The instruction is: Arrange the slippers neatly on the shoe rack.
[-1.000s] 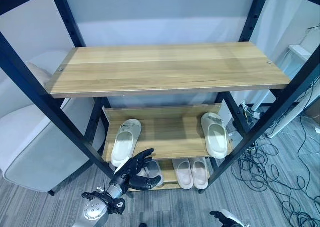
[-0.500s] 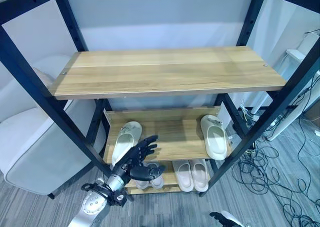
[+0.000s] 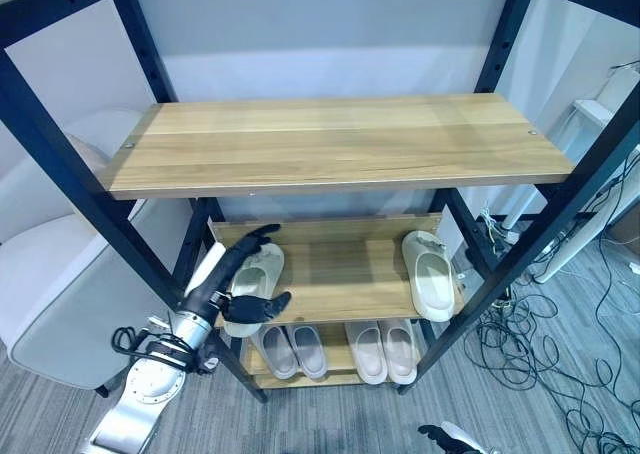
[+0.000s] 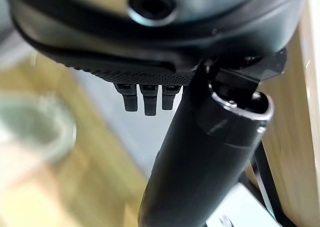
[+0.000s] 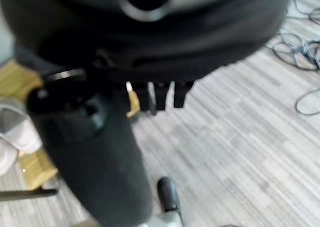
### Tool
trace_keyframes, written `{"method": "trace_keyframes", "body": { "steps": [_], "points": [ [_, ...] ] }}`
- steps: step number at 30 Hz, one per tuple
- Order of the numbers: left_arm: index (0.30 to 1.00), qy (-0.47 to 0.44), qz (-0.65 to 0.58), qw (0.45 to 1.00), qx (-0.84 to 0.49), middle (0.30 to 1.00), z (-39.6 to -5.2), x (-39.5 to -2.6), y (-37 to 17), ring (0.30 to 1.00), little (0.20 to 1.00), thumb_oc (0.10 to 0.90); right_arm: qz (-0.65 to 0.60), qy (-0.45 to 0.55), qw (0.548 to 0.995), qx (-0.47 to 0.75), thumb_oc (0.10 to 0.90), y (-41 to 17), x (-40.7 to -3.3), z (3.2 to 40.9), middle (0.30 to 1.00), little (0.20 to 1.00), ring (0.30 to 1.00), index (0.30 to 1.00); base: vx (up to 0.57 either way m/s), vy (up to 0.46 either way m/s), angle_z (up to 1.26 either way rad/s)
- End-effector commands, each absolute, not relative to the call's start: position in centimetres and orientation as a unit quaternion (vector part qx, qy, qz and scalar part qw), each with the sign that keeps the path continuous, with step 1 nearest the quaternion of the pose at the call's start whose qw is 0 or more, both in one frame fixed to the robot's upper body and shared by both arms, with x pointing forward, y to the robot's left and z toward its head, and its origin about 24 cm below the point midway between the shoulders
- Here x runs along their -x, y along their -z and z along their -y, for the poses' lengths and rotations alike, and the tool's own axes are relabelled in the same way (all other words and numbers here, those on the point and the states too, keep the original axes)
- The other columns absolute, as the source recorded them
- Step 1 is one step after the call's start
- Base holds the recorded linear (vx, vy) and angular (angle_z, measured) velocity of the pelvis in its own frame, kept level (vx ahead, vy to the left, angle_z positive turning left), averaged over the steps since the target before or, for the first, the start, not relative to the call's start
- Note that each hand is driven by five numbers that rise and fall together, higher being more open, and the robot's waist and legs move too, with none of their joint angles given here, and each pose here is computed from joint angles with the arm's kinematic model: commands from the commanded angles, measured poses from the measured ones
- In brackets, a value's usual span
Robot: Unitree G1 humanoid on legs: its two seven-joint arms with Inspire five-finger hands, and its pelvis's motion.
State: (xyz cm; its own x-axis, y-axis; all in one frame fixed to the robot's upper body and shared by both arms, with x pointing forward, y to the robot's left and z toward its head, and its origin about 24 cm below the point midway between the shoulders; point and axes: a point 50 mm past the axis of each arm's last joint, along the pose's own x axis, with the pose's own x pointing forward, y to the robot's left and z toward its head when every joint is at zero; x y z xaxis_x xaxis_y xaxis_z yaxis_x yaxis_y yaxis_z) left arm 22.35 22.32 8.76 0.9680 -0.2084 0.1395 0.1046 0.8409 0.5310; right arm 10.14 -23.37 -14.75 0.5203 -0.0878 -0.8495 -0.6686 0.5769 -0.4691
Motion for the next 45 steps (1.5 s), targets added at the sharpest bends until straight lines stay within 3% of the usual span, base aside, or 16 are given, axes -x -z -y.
{"method": "trace_keyframes", "body": {
  "steps": [1, 17, 34, 45],
  "points": [
    [0.900, 0.058, 0.254, 0.913, -0.314, 0.900, -21.7, -22.9, -14.2, 0.900, 0.900, 0.800, -0.423, -0.190, 0.776, 0.429, 0.800, 14.0, -11.8, 23.8, 0.900, 0.900, 0.900, 0.900, 0.00, 0.000, 0.00],
    [0.900, 0.032, 0.204, 0.850, -0.485, 0.900, -23.8, -25.2, -13.0, 0.900, 0.900, 0.800, -0.436, -0.170, 0.776, 0.423, 0.800, 13.8, -11.5, 25.0, 0.900, 0.900, 0.900, 0.900, 0.00, -0.001, -0.01],
    [0.900, 0.017, 0.170, 0.784, -0.597, 0.900, -25.7, -29.1, -14.1, 0.900, 0.900, 0.800, -0.443, -0.140, 0.780, 0.419, 0.800, 13.2, -11.3, 26.6, 0.900, 0.900, 0.900, 0.900, 0.00, 0.001, -0.07],
    [0.900, 0.018, 0.138, 0.770, -0.623, 0.900, -26.9, -29.1, -13.5, 0.900, 0.900, 0.800, -0.440, -0.142, 0.781, 0.421, 0.800, 13.2, -11.3, 26.6, 0.900, 0.900, 0.900, 0.900, 0.00, 0.006, -0.02]
  ]
}}
